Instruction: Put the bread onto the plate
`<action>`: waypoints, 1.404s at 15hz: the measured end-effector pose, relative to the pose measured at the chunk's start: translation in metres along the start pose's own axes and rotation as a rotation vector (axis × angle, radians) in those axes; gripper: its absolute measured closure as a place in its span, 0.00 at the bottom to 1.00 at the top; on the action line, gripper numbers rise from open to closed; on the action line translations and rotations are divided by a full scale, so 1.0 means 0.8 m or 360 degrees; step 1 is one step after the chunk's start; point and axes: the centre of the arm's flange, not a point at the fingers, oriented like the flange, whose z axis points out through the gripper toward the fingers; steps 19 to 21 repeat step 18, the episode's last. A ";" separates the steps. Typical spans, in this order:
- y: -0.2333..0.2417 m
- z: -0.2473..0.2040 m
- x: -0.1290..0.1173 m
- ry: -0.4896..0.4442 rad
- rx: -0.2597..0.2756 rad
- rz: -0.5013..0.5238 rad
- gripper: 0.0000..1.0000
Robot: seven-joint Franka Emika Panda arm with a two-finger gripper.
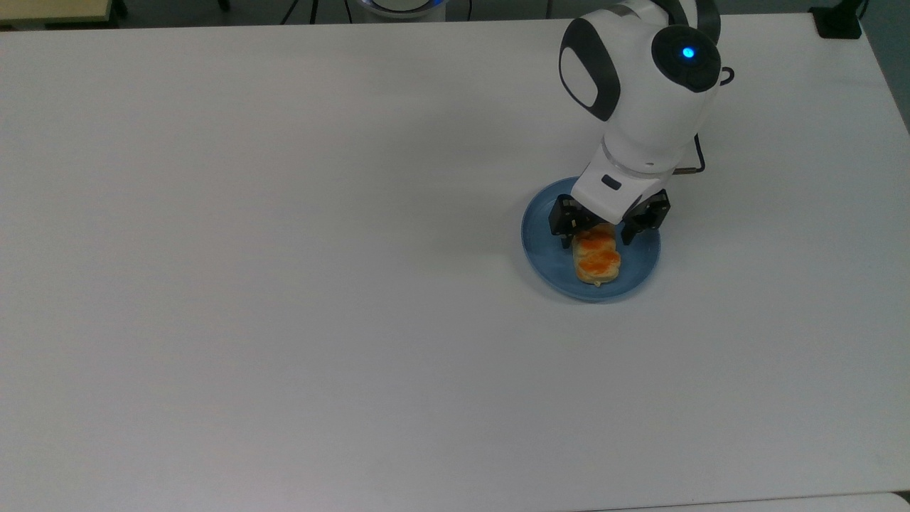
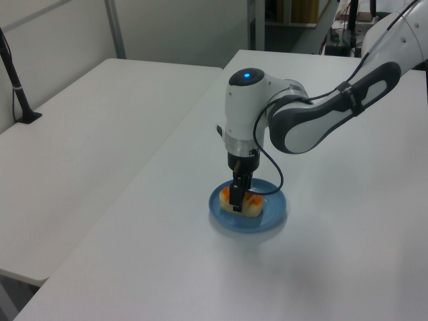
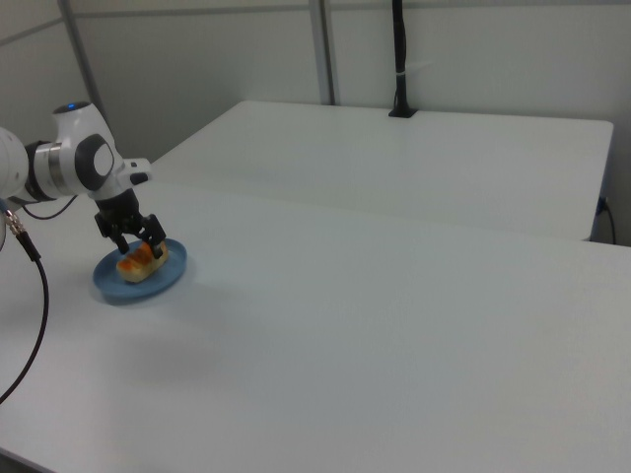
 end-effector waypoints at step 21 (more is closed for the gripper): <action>0.344 -0.280 -0.080 -0.0200 -0.0126 0.0149 0.00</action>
